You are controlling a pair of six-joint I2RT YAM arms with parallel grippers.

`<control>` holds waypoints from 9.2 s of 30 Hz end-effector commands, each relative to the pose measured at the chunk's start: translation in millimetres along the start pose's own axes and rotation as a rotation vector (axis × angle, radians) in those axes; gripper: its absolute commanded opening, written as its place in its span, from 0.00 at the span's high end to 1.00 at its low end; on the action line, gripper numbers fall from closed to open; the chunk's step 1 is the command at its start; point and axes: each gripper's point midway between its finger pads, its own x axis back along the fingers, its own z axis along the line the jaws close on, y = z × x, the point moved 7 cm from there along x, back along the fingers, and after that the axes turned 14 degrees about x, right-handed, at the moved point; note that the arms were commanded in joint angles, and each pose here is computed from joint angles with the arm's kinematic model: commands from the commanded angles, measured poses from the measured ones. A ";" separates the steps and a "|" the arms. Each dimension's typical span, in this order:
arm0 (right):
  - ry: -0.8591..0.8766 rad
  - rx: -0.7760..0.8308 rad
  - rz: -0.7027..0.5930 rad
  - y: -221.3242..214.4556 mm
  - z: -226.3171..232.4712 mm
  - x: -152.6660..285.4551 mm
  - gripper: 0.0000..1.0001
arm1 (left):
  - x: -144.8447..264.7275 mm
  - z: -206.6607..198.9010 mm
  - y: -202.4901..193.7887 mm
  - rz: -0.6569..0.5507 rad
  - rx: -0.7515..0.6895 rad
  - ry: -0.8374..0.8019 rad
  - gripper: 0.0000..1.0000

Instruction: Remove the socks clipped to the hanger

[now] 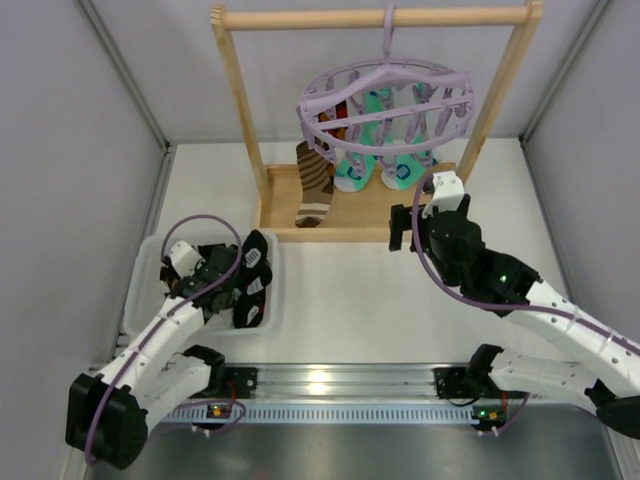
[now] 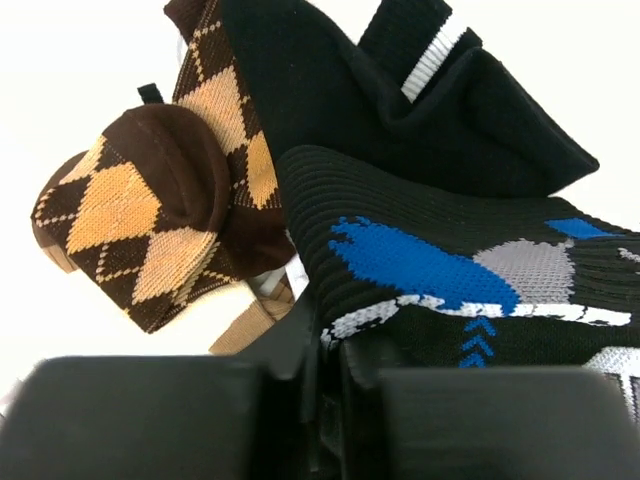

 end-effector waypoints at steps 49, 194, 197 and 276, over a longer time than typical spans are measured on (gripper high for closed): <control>0.449 -0.025 -0.365 15.5 -11.5 78.3 0.01 | 82.7 -281.8 -11.9 0.150 -0.326 -1.717 0.59; -0.018 -0.030 -0.073 48.6 -34.1 -3.5 0.01 | -27.5 4.8 27.6 0.005 0.247 0.058 1.00; -0.011 -0.030 -0.066 45.8 -32.6 -4.4 0.01 | -32.6 14.8 14.4 0.032 0.278 0.087 1.00; 0.257 -0.289 -0.503 69.0 -58.3 102.4 0.01 | 137.0 -232.9 -65.0 -0.217 -0.401 -1.337 1.00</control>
